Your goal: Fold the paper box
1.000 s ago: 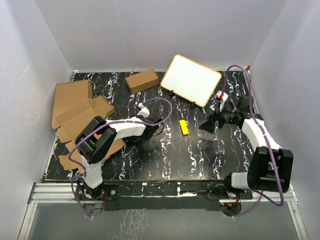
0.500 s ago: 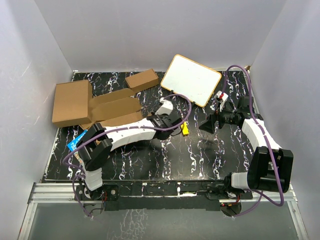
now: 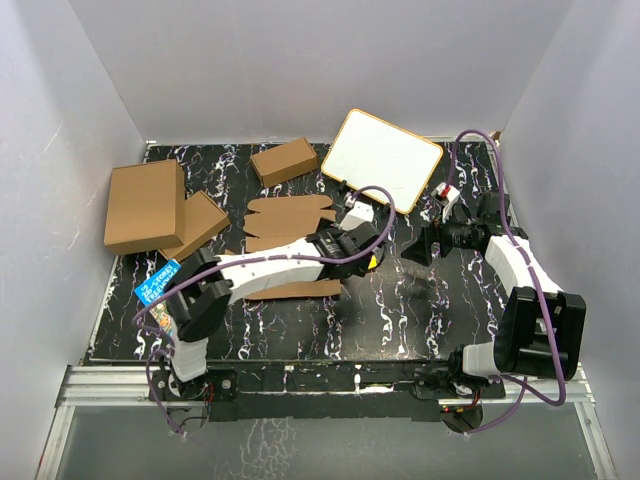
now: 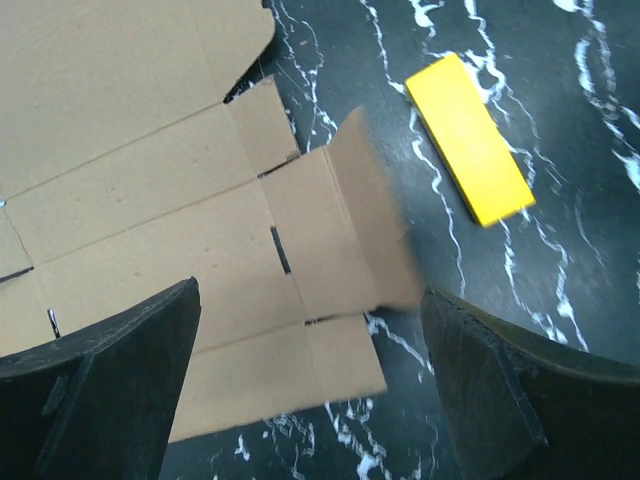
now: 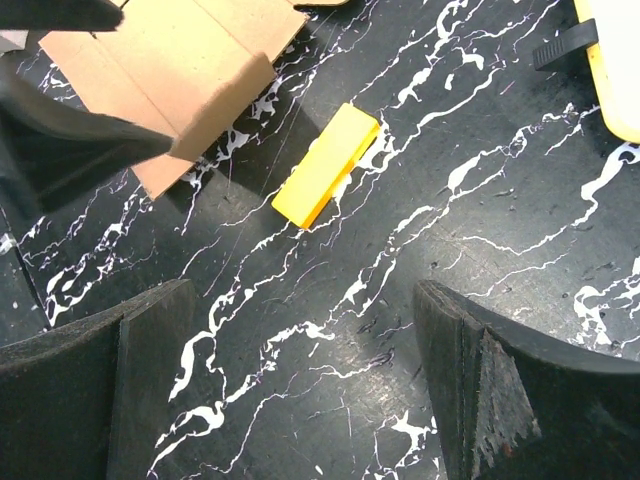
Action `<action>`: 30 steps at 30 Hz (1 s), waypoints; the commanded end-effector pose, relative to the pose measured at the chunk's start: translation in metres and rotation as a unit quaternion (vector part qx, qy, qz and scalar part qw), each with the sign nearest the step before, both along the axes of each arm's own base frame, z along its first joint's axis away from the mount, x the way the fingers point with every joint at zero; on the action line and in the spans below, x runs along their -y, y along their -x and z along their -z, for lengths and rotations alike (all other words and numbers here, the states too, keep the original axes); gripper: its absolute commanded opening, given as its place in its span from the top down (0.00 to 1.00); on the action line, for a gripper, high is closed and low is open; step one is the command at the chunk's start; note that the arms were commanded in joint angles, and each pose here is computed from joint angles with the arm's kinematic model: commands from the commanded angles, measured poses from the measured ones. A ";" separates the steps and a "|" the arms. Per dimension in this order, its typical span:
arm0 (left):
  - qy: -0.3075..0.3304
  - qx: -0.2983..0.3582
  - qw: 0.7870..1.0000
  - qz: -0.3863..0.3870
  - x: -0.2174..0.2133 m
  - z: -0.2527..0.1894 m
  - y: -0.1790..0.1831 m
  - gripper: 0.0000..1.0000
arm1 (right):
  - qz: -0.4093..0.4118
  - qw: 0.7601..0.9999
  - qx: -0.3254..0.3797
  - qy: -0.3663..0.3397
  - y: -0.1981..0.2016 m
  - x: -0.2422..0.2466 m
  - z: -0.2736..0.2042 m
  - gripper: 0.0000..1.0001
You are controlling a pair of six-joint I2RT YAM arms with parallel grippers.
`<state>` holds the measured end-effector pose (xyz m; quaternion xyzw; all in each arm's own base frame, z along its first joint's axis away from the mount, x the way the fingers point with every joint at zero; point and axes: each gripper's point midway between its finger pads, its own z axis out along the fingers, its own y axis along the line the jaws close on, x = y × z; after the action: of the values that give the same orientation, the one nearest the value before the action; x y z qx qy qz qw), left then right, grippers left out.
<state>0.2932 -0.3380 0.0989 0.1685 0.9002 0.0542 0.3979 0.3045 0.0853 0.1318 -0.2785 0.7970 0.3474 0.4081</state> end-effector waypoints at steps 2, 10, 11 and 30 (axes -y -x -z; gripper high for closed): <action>0.158 -0.007 0.986 0.043 -0.017 -0.077 -0.008 0.07 | -0.037 0.998 0.051 -0.020 -0.005 -0.007 -0.018 0.02; 0.397 0.011 0.915 0.064 -0.115 -0.113 -0.050 0.04 | -0.100 0.993 0.065 -0.014 0.003 -0.046 -0.012 0.00; 0.393 0.014 0.918 0.048 -0.129 -0.112 -0.054 0.03 | -0.107 0.992 0.065 -0.005 0.001 -0.052 -0.013 0.00; 0.348 -0.134 0.923 -0.097 -0.229 0.019 -0.109 0.33 | -0.102 0.992 -0.009 0.074 -0.005 -0.085 0.036 0.03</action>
<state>0.3901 -0.1145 0.0855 -0.0867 0.9136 -0.2638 0.2969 0.3090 0.1615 0.0793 -0.3559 0.8242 0.3096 0.3135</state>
